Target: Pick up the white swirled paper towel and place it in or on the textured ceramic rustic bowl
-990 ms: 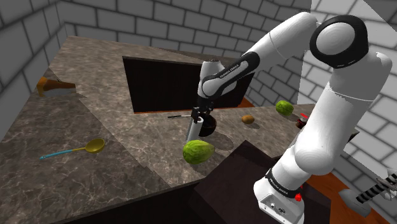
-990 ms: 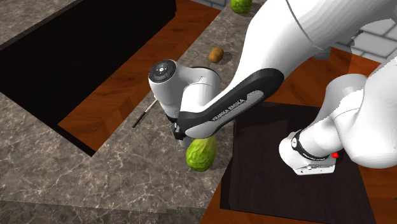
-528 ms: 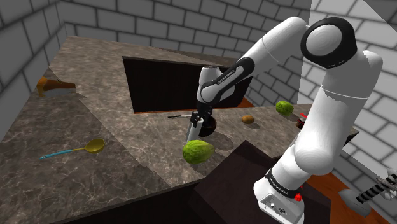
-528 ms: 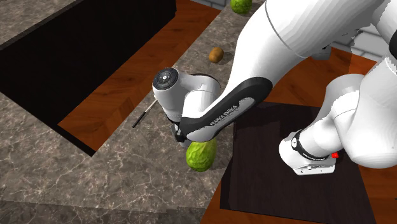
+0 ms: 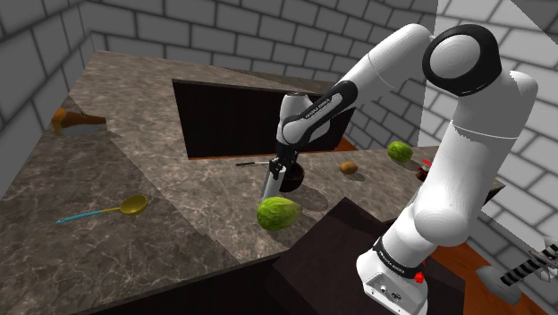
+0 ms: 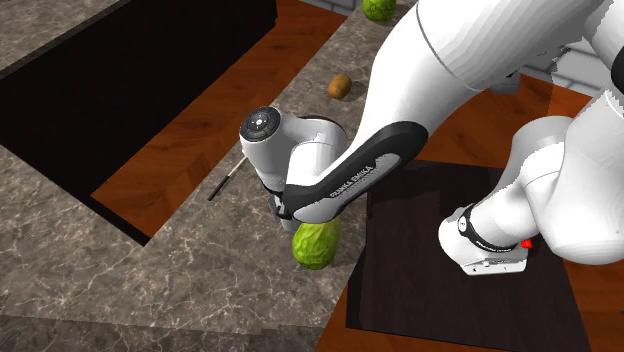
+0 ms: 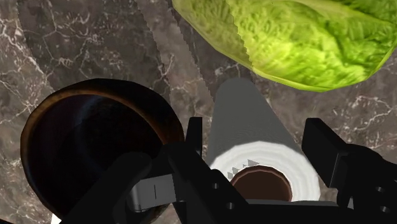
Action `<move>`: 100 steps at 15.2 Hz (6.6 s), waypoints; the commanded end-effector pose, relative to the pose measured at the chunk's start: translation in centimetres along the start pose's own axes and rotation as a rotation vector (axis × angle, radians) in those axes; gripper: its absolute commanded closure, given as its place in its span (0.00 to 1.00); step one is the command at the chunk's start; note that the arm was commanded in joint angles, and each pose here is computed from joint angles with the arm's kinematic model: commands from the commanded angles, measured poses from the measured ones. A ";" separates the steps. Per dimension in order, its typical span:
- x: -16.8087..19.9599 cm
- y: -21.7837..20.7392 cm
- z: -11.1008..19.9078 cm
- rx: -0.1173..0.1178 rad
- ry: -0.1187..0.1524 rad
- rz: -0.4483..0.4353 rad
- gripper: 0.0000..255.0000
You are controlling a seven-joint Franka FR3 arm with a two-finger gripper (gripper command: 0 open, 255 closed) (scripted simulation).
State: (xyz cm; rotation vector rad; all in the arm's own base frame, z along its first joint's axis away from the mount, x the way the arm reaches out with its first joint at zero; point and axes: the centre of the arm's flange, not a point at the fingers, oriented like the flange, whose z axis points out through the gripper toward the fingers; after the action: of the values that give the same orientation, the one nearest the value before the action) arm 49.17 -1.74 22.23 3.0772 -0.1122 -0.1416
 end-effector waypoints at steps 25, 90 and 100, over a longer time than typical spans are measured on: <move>-0.9 0.6 -9.4 0.000 0.000 0.000 1.00; 4.6 15.7 -11.6 0.000 0.000 0.000 1.00; 4.6 15.7 -11.6 0.000 0.000 0.000 0.00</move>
State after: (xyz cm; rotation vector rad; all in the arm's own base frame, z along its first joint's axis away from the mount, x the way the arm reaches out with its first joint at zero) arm 53.76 -17.11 34.35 3.0772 -0.1124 -0.1417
